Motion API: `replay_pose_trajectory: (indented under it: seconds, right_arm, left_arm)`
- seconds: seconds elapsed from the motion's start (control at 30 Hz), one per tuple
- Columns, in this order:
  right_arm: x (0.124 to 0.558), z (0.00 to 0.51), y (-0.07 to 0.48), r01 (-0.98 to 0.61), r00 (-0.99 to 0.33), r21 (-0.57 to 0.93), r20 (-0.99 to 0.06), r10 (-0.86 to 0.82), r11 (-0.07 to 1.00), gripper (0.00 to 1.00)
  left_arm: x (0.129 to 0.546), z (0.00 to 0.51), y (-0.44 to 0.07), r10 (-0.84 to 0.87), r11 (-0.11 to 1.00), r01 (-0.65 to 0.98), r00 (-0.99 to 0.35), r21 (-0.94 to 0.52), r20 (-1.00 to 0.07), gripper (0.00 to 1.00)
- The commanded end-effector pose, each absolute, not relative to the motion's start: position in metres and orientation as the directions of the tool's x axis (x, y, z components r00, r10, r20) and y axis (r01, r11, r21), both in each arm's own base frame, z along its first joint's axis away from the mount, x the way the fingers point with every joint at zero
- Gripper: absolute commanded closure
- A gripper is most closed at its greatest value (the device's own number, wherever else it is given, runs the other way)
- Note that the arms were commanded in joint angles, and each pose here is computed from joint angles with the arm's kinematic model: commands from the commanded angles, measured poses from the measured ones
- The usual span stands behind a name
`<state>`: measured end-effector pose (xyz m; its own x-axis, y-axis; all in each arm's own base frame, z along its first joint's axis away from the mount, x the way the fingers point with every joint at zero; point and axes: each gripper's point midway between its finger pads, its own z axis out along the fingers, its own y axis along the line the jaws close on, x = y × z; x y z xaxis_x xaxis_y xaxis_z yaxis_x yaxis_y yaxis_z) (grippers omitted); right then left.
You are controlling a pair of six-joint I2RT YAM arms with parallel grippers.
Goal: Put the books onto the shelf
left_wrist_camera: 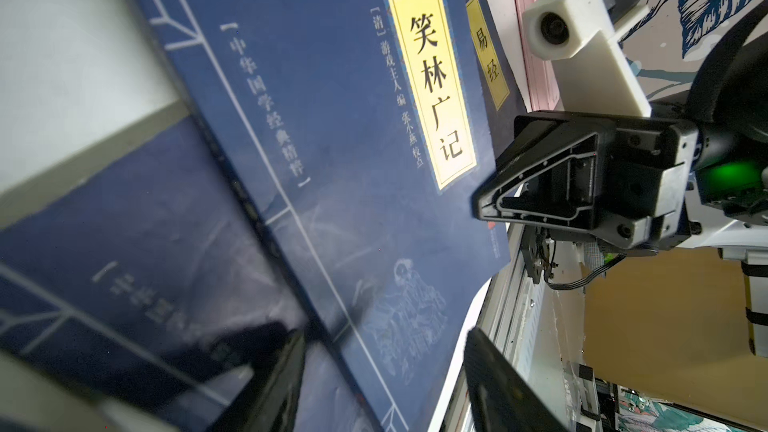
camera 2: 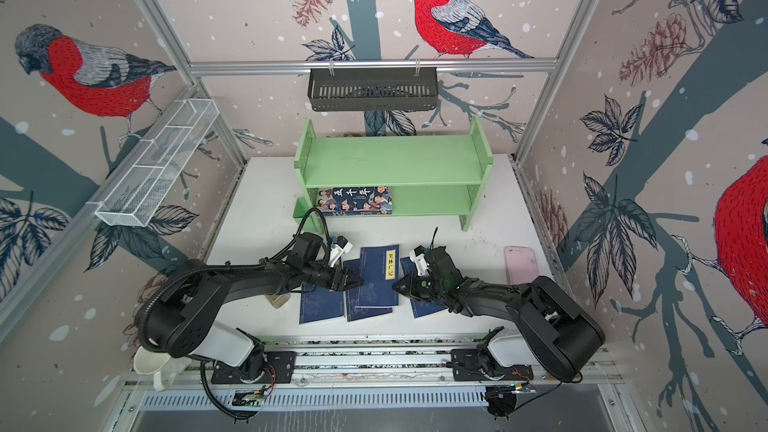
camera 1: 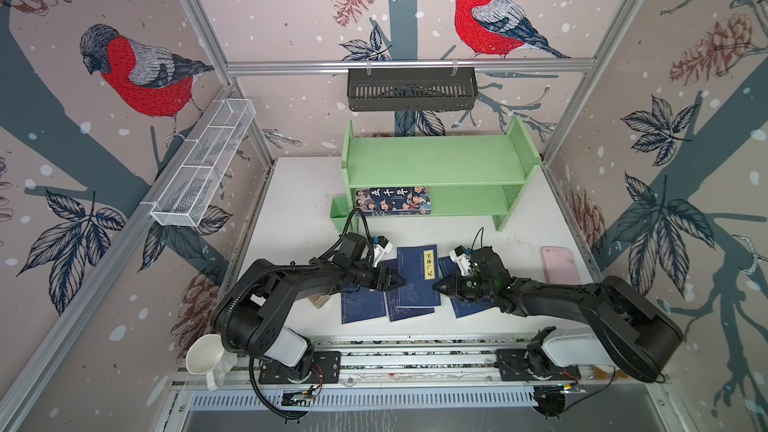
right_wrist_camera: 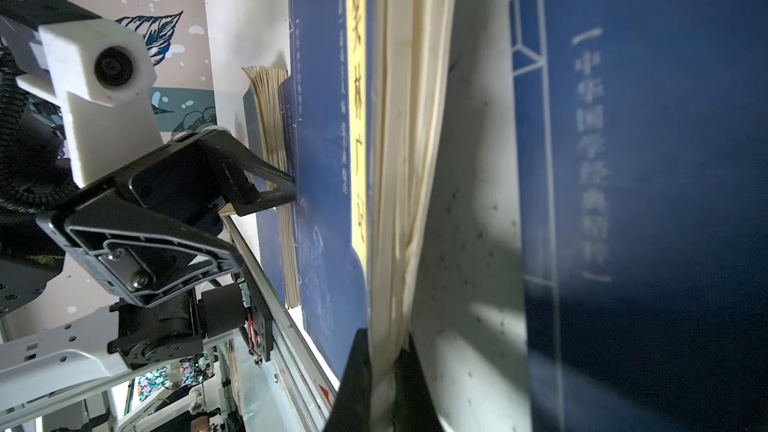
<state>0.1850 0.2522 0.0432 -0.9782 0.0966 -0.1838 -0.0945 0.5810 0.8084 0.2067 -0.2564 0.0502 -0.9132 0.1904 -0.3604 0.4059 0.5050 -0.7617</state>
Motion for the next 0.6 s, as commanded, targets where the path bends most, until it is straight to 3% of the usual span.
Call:
replay_pose_trajectory:
  seconds: [0.0,0.27,0.57]
  right_arm:
    - [0.187,0.045,0.249,-0.117,-0.975,0.791,-0.208,0.084,0.600,0.98]
    - [0.190,0.082,0.247,-0.214,-0.953,0.799,-0.298,0.061,0.562,0.99]
    - [0.172,0.136,0.254,-0.370,-0.919,0.834,-0.392,-0.031,0.410,1.00]
  left_arm:
    - [0.207,0.054,-0.254,0.195,0.508,0.443,-0.895,-0.739,-0.402,0.37]
    - [0.216,0.096,-0.254,0.166,0.438,0.525,-0.845,-0.730,-0.508,0.35]
    - [0.223,0.147,-0.229,0.068,0.357,0.583,-0.795,-0.730,-0.602,0.32]
